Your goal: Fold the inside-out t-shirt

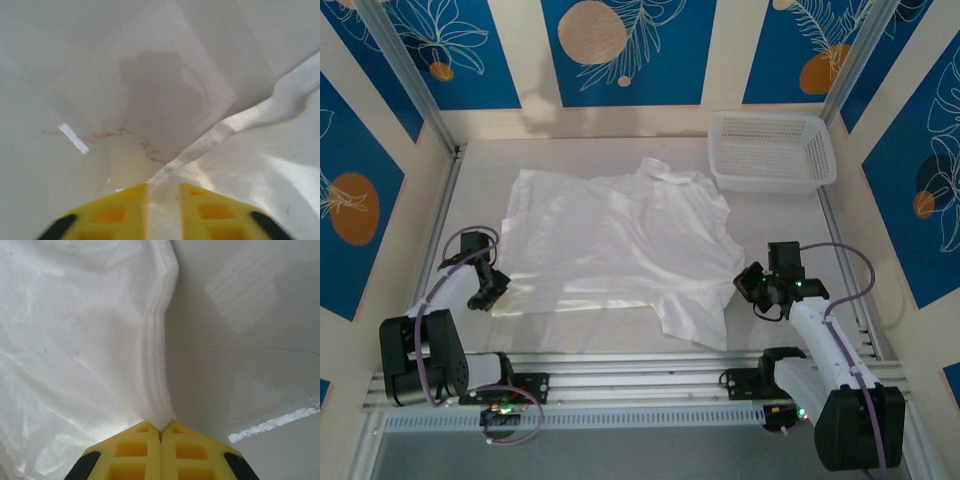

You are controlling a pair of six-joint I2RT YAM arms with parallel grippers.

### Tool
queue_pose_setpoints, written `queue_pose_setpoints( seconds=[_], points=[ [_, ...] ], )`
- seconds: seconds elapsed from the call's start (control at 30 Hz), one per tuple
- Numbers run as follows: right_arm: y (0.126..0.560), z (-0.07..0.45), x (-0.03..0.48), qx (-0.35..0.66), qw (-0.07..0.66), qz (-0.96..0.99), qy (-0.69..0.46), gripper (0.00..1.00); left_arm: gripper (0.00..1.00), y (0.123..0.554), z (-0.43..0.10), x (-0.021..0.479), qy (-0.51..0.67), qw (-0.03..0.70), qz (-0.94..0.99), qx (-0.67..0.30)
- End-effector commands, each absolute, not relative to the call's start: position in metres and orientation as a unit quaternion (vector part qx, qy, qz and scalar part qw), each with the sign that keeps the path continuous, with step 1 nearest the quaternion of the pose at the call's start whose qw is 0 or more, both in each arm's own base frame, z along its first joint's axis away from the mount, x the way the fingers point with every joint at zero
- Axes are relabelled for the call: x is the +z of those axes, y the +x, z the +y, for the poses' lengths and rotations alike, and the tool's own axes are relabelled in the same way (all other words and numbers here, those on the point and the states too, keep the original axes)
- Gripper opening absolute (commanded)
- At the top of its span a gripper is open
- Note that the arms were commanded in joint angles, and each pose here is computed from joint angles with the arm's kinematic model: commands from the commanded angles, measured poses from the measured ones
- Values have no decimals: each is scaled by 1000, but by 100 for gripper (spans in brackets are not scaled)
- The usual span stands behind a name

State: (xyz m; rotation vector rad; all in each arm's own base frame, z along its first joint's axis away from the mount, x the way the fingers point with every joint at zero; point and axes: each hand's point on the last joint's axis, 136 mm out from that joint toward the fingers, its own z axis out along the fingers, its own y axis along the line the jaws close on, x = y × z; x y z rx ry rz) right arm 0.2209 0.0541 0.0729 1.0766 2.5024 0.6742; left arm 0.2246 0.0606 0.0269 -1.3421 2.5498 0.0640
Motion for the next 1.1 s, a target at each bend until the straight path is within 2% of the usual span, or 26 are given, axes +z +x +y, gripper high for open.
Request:
queue_pose_setpoints(
  seconds=[0.0, 0.13, 0.43, 0.8, 1.07],
  points=[
    [217, 56, 71, 241, 158, 882, 373, 0, 34, 210, 61, 20, -470, 103, 876, 30],
    [217, 56, 71, 240, 157, 882, 373, 0, 36, 214, 56, 14, -468, 101, 878, 15],
    [215, 56, 73, 238, 157, 883, 373, 0, 19, 216, 56, 10, -467, 100, 879, 14],
    [215, 57, 72, 240, 155, 884, 370, 0, 17, 209, 56, 19, -472, 109, 875, 14],
    [213, 56, 70, 235, 152, 886, 371, 0, 7, 203, 55, 21, -474, 108, 874, 14]
  ],
)
